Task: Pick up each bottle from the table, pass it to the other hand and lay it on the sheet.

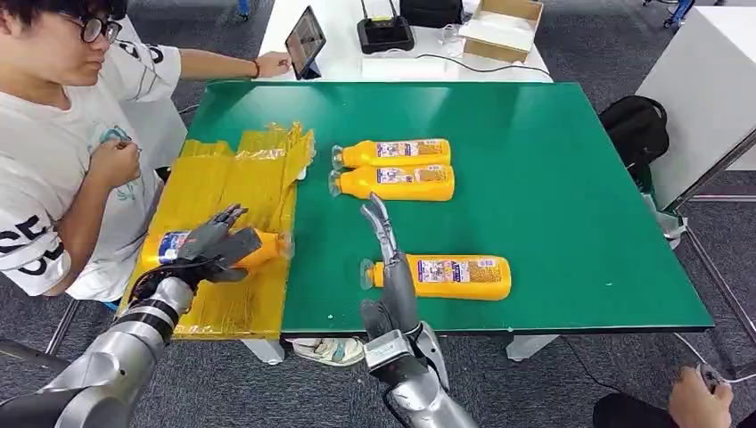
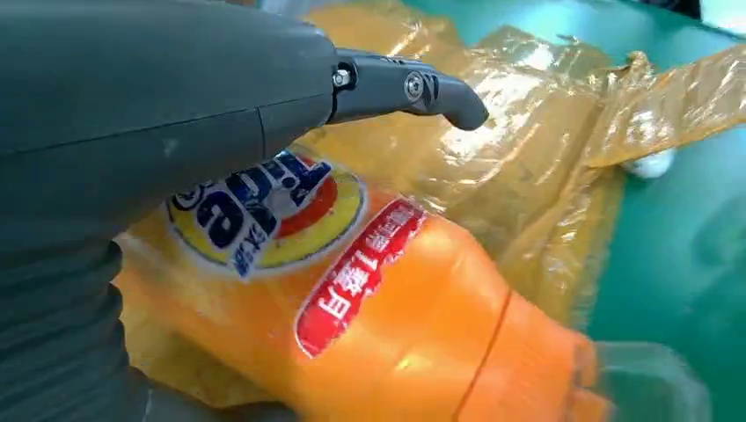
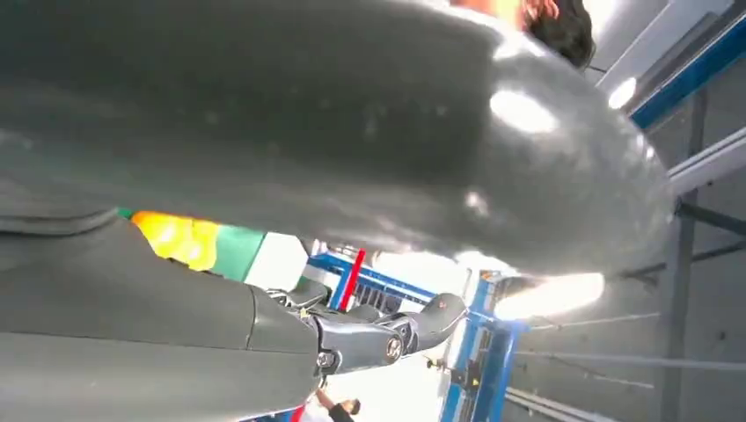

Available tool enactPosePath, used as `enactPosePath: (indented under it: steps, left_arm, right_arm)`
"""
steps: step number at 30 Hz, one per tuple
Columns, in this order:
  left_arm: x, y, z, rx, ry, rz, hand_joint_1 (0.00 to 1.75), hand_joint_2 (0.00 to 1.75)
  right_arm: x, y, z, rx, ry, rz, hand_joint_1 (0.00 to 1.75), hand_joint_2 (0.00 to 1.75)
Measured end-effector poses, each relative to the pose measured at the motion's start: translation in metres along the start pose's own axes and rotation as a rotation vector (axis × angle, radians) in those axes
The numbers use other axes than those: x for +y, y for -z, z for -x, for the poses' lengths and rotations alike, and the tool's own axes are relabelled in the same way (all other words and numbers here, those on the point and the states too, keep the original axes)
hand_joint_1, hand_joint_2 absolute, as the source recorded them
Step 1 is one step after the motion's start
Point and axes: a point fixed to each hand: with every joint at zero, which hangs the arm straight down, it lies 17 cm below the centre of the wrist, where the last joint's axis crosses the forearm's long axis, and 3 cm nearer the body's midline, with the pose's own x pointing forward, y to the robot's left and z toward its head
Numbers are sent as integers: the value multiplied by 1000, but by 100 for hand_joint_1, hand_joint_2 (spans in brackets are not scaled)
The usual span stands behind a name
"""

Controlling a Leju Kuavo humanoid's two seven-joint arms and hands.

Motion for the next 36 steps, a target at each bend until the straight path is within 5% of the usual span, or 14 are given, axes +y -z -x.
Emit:
enactPosePath:
  steps: [5,12,21,22,25,29,36]
  left_arm:
    - [-3,1,-11,-30,-103,16,0,175]
    - [-19,-9,-56,-195,-435,185,0,175]
    - [-6,-9,-60,-228,-530,103,0,175]
    - [4,-7,-61,-236,-566,36,0,175]
    - [59,-6,-53,-231,-455,-355,0,175]
    - [143,-53,-44,-126,-238,-936,0,175]
    - [162,-101,-69,-233,-422,-1107,0,175]
  right_arm:
    - [2,-1,3,8,3,-6,0,0]
    - [4,-5,13,41,42,-19,0,0]
    - [6,-7,20,58,41,-25,0,0]
    - [6,-8,20,58,35,-27,0,175]
    - [8,-10,24,67,-23,-48,0,175]
    - [20,-18,46,138,-178,-165,0,175]
    - [-3,-29,86,212,-395,-286,0,175]
